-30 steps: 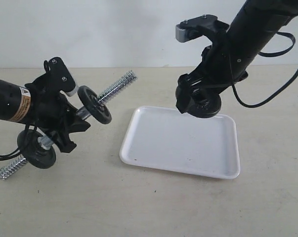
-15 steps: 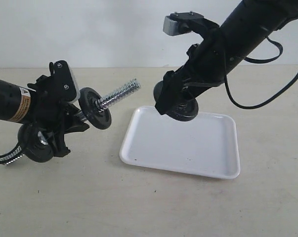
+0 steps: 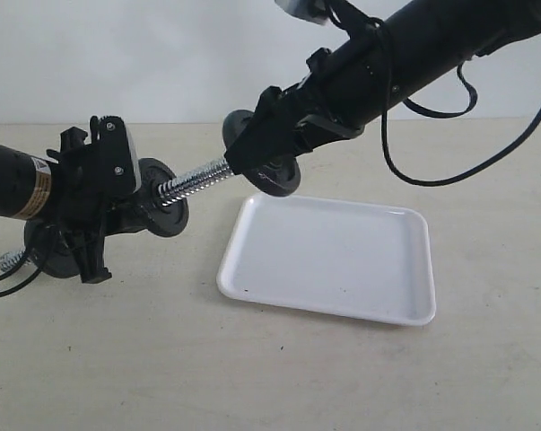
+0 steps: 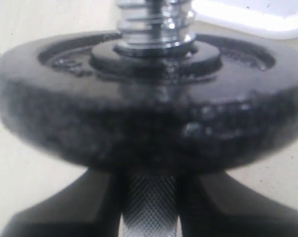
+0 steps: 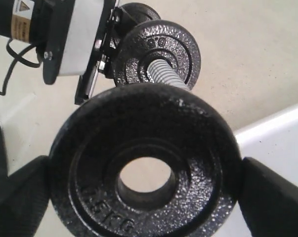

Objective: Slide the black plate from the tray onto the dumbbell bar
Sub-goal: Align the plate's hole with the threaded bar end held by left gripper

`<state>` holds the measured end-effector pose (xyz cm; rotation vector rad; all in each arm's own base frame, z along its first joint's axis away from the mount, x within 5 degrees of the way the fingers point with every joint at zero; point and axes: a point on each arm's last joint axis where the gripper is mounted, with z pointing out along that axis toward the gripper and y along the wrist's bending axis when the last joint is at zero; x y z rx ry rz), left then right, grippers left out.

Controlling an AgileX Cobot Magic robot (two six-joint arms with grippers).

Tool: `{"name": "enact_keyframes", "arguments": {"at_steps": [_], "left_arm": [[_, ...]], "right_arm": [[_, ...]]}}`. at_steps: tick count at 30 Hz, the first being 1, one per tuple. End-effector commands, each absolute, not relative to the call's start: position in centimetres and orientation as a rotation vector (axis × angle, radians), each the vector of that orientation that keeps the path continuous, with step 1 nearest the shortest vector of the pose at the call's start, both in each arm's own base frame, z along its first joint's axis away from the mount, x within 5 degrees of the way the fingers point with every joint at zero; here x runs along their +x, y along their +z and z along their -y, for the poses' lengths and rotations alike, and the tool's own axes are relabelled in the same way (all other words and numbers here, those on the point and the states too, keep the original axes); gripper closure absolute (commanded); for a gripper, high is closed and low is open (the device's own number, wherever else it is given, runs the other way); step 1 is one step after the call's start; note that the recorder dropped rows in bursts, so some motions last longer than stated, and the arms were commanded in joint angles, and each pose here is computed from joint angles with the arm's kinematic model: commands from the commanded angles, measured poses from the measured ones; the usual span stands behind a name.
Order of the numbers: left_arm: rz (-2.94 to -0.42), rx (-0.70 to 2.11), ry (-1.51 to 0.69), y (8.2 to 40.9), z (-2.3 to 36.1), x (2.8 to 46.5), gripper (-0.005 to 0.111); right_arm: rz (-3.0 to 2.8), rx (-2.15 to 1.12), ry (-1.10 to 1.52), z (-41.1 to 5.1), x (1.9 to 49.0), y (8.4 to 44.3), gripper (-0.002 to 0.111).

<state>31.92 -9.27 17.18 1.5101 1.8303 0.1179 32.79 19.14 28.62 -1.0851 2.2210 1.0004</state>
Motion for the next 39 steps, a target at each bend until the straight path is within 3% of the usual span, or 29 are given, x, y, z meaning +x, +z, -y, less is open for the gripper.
{"name": "enact_keyframes", "arguments": {"at_steps": [1,18,31,39], "left_arm": [[-1.753,1.451,0.123,20.1,9.6,32.1,0.102],[-1.850,1.300,0.012,20.2,9.8,32.1,0.102],[-1.873,1.256,-0.089,20.2,10.3,31.8,0.102],[-1.881,1.242,-0.103,20.2,10.3,31.8,0.102]], "right_arm": [[-2.141,-1.038,1.085,-19.4,32.6,30.1,0.108],[-2.112,-0.978,1.034,-19.4,33.3,30.2,0.108],[-2.088,-0.964,1.132,-20.3,34.4,28.0,0.108],[-2.086,-0.889,1.172,-18.0,35.8,27.7,0.108]]}}
